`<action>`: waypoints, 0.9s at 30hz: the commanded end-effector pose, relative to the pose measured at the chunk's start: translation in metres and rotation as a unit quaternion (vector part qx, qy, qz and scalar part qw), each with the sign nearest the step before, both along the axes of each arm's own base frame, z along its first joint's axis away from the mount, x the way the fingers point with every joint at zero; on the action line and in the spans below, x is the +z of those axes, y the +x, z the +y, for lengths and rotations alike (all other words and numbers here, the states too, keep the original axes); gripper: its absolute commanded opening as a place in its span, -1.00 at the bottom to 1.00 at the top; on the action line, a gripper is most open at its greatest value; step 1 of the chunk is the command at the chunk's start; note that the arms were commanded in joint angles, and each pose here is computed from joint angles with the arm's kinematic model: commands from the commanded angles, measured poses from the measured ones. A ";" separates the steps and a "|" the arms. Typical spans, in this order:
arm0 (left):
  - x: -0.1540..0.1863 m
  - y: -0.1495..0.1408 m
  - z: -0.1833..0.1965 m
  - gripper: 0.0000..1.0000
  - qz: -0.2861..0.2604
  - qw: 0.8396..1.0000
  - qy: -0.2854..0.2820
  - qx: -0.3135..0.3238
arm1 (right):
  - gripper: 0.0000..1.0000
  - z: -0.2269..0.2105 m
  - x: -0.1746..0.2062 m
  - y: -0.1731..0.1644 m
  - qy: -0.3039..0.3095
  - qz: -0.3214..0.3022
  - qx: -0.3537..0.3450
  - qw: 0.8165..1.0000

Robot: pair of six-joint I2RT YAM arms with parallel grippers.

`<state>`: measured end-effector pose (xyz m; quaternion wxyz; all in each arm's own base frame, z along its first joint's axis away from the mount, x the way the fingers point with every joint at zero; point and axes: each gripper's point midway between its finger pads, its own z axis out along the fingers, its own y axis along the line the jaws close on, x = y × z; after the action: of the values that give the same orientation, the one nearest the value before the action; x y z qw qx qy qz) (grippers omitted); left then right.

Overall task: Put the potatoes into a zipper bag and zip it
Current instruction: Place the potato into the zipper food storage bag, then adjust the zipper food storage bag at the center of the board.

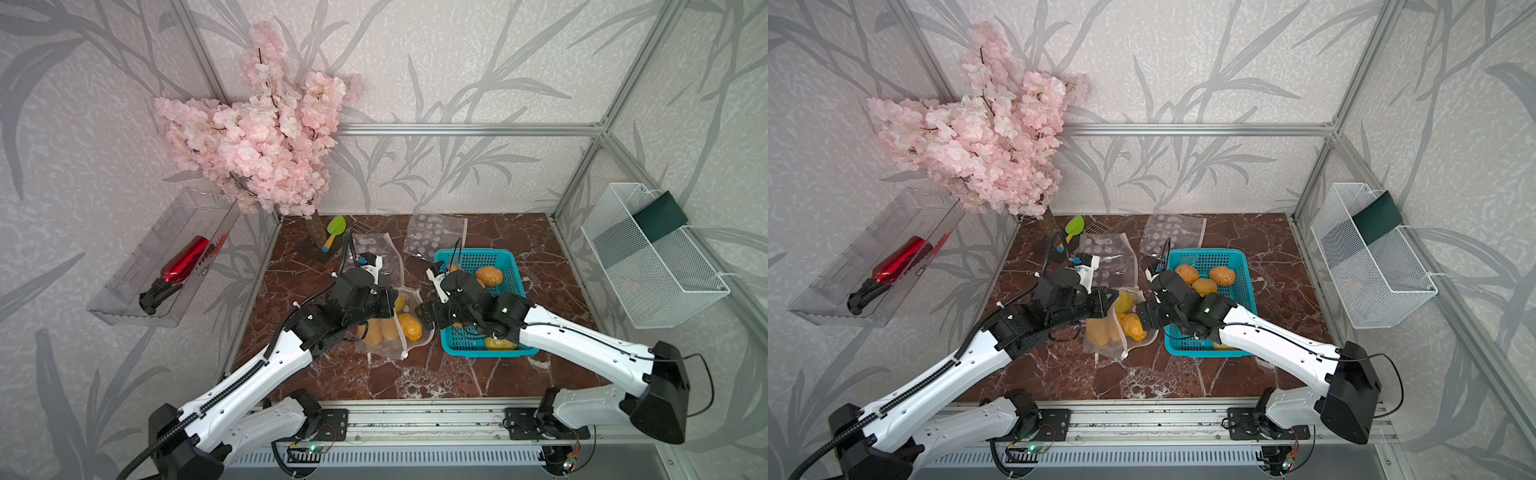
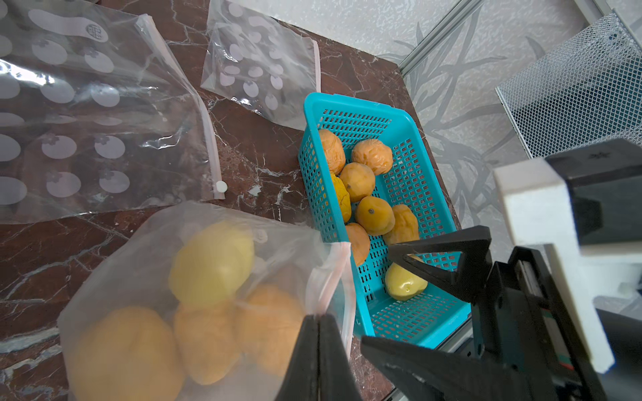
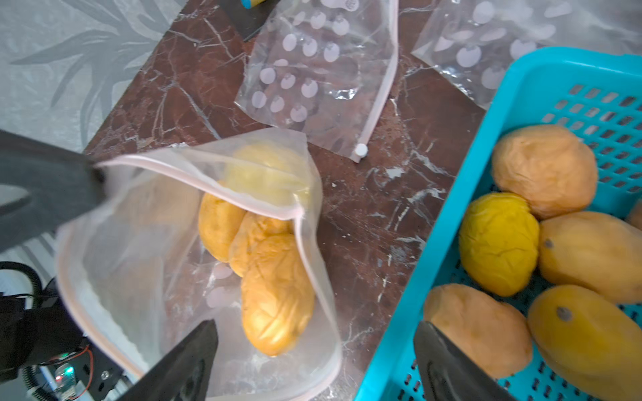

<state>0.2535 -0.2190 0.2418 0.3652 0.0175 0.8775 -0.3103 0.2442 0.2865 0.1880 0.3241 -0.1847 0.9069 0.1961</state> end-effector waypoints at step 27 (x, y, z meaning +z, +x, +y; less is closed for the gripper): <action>0.010 -0.002 0.008 -1.00 -0.015 0.999 -0.024 0.016 | -1.00 -0.013 0.008 -0.005 0.015 0.004 0.000 1.000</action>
<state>0.2488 -0.2115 0.2538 0.3824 0.0094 0.8665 -0.3206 0.2418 0.2783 0.1859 0.3080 -0.1722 0.9132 0.2040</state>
